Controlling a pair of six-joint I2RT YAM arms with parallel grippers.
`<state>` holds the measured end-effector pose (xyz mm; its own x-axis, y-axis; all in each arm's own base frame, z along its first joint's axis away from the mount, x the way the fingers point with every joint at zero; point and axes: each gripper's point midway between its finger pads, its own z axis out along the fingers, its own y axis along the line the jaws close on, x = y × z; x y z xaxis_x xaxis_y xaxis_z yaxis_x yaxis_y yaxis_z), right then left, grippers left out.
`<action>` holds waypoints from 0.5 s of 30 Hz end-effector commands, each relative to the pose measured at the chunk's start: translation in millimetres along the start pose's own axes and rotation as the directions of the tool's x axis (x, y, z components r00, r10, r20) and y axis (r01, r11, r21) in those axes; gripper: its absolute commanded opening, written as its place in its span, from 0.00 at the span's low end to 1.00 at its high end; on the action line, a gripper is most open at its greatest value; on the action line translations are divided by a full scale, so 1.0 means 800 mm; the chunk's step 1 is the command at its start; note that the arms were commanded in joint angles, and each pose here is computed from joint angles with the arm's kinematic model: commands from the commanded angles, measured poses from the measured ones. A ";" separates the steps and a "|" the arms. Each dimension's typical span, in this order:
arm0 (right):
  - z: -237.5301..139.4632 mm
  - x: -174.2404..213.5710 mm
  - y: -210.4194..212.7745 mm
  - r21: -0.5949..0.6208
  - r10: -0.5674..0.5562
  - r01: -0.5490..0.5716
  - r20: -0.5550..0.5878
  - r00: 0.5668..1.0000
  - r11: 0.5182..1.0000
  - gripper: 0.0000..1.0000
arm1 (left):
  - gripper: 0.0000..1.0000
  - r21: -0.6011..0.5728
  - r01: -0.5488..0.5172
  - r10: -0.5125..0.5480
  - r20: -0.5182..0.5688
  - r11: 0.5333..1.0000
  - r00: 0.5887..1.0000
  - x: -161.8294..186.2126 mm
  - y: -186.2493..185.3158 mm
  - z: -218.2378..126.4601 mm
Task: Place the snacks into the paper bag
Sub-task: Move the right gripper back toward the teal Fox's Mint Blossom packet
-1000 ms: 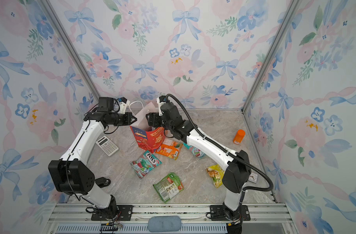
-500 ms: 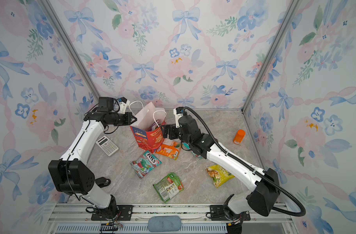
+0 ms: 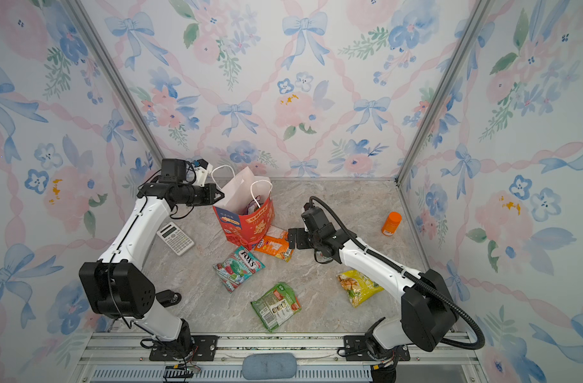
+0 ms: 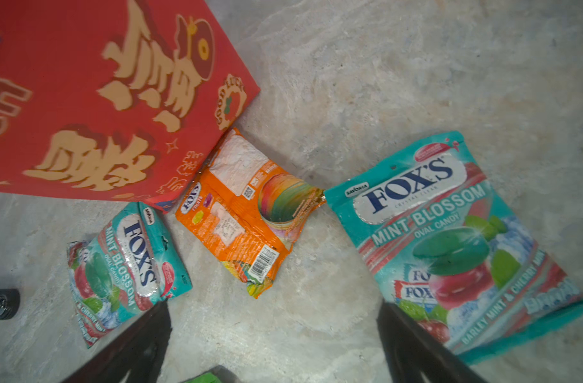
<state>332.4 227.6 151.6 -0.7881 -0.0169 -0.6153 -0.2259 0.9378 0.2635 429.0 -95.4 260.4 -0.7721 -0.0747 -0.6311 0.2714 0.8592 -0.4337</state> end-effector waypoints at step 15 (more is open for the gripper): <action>0.052 -0.002 -0.164 0.214 0.187 -0.167 -0.079 0.979 0.963 0.97 | 0.00 -0.007 0.023 -0.023 -0.023 1.000 0.999 0.013 0.001 -0.005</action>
<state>378.1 121.9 90.5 -0.8527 0.1492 -0.5006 0.0472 0.9764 0.2106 428.9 -95.4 260.6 -0.7718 -0.0747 -0.6314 0.2716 0.8592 -0.4336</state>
